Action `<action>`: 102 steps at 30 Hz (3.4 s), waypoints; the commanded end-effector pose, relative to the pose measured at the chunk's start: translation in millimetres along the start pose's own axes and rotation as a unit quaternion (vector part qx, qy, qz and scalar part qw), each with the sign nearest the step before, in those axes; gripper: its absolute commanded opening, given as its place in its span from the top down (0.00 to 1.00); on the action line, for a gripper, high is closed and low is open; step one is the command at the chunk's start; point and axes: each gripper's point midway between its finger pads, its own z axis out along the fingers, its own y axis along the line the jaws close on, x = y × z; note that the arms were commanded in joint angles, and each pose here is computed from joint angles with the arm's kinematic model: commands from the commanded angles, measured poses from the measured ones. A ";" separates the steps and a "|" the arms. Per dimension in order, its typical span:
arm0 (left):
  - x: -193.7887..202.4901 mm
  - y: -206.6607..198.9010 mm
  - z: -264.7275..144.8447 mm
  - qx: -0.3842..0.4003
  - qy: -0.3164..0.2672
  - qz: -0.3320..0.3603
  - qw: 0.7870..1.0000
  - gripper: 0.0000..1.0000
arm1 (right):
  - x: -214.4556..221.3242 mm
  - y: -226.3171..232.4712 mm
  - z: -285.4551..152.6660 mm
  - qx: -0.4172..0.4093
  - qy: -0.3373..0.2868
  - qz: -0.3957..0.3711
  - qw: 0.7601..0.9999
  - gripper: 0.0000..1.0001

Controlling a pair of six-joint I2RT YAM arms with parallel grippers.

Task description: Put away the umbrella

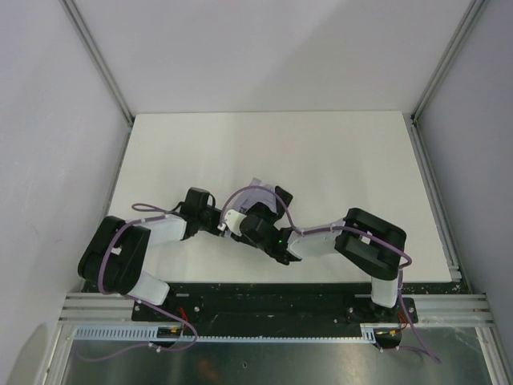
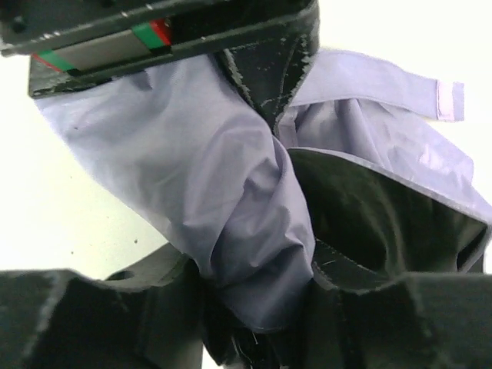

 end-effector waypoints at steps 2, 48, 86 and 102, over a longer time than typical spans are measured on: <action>-3.7 71.8 -3.0 -0.127 -0.015 -0.018 0.992 1.00 | 24.7 6.6 18.9 -0.030 0.034 0.042 0.998 0.79; 31.6 -57.9 -30.6 0.134 -0.008 0.146 0.980 0.01 | 66.6 30.9 -3.1 -0.443 0.129 0.498 0.734 1.00; 6.4 10.4 19.6 0.050 -0.036 0.137 0.989 1.00 | 0.9 -39.8 -39.0 -0.262 0.059 0.359 0.894 0.02; 23.6 38.0 0.9 -0.029 0.023 0.058 0.998 1.00 | -12.4 -7.9 -16.8 -0.007 0.040 0.012 0.999 0.02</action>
